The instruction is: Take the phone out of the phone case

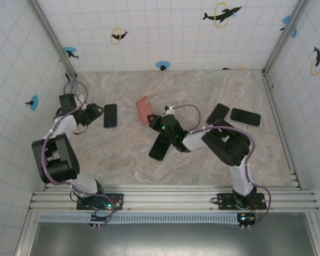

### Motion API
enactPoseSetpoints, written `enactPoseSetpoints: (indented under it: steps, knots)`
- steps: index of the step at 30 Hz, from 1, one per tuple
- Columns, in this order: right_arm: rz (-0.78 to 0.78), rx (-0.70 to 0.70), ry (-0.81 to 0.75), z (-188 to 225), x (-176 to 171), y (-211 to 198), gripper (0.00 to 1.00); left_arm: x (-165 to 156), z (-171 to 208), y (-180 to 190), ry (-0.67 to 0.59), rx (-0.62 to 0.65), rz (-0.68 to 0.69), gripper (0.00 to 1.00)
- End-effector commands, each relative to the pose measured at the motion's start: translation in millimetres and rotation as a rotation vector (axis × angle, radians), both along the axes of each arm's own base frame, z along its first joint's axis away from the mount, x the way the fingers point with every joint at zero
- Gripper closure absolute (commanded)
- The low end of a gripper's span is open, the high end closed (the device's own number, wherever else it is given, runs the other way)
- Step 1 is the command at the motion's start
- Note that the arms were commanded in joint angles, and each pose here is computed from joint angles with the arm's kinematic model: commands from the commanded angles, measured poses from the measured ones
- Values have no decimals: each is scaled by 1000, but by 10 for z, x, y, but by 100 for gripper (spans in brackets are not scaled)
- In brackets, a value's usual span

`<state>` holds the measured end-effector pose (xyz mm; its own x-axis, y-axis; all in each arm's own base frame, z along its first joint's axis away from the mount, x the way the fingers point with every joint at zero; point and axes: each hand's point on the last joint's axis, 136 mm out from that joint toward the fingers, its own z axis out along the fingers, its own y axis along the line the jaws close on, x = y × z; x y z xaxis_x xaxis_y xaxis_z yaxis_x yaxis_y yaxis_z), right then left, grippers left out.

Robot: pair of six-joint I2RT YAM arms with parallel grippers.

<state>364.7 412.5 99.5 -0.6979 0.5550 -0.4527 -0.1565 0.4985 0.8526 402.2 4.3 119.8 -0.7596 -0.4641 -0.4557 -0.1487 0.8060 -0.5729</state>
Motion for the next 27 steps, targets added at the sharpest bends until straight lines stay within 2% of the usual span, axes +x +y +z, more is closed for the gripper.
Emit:
enactPoseSetpoints:
  steps: [1, 5, 15, 19, 27]
  knots:
    - [1, 47, -24, 127, 41, 135, 92, -142, 13, -280, 38, -11, 1, 43]
    - [24, 89, -19, 166, 16, 202, 92, -165, 100, -640, 17, -18, -25, 43]
    - [45, 119, -34, 264, -8, 243, 92, -230, 19, -1388, 41, -20, -105, 48]
    - [53, 137, -45, 327, -10, 264, 92, -229, -68, -1532, 53, -30, -119, 52]
    - [53, 150, -58, 399, -13, 239, 92, -188, -219, -1533, 82, 13, -107, 64]
